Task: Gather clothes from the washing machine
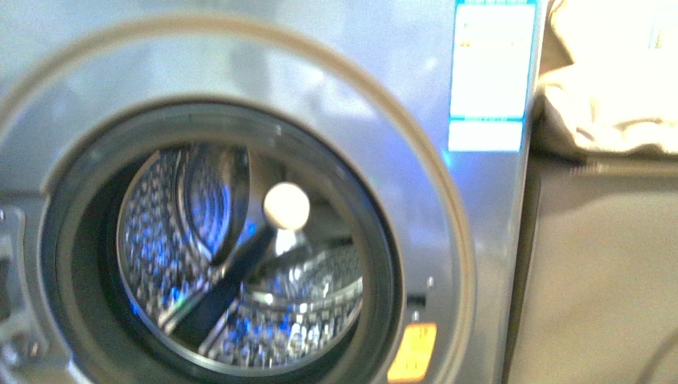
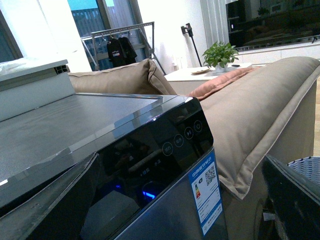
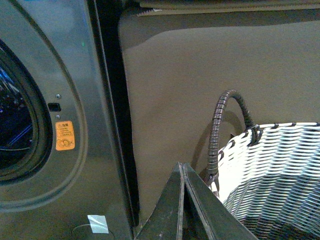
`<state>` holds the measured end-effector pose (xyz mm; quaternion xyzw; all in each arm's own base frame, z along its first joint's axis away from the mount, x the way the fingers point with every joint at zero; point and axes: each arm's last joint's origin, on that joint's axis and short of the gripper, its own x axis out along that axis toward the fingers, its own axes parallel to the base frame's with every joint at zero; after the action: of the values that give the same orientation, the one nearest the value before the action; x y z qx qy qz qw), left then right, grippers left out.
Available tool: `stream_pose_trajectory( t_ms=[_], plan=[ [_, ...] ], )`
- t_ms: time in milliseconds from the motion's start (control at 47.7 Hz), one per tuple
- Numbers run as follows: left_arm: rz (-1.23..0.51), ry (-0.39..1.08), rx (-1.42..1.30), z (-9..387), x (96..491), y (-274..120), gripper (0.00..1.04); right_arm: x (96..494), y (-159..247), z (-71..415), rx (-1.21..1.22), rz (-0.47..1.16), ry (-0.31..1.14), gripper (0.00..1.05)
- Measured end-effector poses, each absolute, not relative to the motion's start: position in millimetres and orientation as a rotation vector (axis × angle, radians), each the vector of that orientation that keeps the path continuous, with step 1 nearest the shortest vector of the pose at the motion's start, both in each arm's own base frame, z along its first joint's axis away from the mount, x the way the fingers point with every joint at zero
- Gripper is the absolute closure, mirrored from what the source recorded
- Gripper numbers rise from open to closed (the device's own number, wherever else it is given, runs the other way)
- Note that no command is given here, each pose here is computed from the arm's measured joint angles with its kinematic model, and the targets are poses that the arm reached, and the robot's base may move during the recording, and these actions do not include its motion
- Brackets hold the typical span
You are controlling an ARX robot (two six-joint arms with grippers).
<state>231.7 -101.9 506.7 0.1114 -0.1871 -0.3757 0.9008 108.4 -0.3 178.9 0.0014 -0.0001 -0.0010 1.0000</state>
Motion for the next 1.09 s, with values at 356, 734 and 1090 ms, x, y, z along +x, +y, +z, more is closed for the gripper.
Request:
stream_pose_trajectory(
  t_ms=[356,734,1090],
  plan=[
    [-0.025,-0.051,0.011,423,196,-61,0.53,98,0,165,0.003,-0.001,0.002,1.02],
    [-0.017,0.004,0.003,286,161,-26,1.01,98,0,165,0.002,-0.001,-0.001,1.02],
    [-0.02,0.003,-0.001,223,136,-4,1.01,98,0,165,0.002,-0.001,-0.001,1.02]
  ],
)
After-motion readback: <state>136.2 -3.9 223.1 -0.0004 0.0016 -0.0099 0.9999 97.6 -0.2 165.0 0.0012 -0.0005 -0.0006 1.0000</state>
